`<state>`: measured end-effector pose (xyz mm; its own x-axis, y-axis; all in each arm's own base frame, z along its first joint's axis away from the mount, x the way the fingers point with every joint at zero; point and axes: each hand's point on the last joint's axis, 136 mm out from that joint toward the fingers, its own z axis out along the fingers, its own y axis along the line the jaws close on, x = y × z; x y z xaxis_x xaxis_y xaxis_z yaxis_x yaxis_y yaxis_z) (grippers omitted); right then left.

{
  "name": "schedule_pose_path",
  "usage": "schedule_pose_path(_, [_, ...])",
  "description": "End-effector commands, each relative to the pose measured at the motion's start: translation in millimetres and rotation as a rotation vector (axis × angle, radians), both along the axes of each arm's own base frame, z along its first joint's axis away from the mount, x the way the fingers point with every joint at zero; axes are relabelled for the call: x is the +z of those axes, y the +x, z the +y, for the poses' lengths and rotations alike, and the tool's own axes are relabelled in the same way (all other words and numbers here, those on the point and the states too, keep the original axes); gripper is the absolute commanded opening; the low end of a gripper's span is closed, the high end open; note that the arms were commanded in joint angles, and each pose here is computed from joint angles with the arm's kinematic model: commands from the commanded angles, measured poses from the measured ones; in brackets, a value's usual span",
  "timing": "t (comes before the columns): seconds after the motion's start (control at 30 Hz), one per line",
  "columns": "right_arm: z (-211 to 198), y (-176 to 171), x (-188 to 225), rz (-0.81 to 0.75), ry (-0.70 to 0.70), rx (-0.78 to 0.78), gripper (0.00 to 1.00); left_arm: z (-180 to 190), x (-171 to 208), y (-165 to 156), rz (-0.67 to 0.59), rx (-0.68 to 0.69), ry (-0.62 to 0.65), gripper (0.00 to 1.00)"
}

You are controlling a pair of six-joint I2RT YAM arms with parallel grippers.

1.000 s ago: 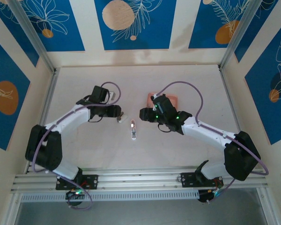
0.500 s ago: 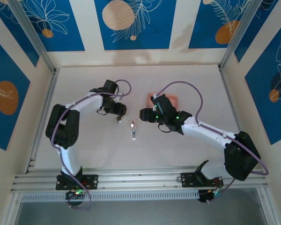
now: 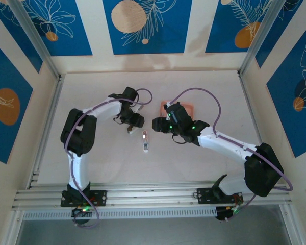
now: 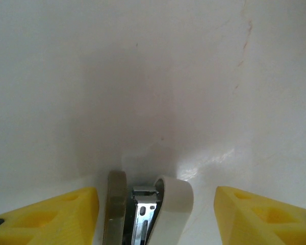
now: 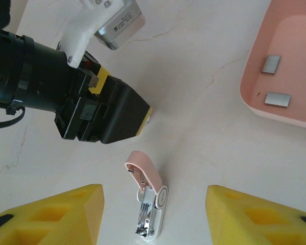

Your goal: Load the staples into the stapler

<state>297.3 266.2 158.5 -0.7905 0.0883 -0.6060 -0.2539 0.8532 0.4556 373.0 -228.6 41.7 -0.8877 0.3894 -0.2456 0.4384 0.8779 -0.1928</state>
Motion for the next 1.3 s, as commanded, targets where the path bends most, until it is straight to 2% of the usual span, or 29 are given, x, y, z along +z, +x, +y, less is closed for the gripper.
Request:
schedule_pose_path(0.0, [0.6, 1.0, 13.5, -0.029, 0.008, -0.006, 0.55, 2.3, -4.3, -6.8, 0.025, -0.032, 0.047, 0.61])
schedule_pose_path(0.47, [0.3, 0.0, 9.8, -0.022, 0.004, -0.004, 0.55, 1.5, -19.3, -12.5, 0.037, -0.034, 0.094, 0.51])
schedule_pose_path(0.7, [-0.7, -0.3, 8.0, -0.019, 0.001, -0.007, 0.55, 1.7, -12.5, -9.6, 0.002, -0.017, 0.082, 0.39])
schedule_pose_path(0.9, [-1.2, -0.2, 9.1, -0.025, 0.005, -0.009, 0.55, -1.6, 11.9, -7.0, -0.075, 0.034, 0.004, 0.32])
schedule_pose_path(1.1, [1.1, 1.1, 16.7, -0.052, 0.037, -0.008, 0.55, -3.1, 55.2, -7.6, -0.182, 0.1, -0.096, 0.33])
schedule_pose_path(1.27, [5.1, -0.8, 24.8, -0.104, 0.085, 0.012, 0.55, -6.0, 95.2, -14.2, -0.271, 0.184, -0.253, 0.35])
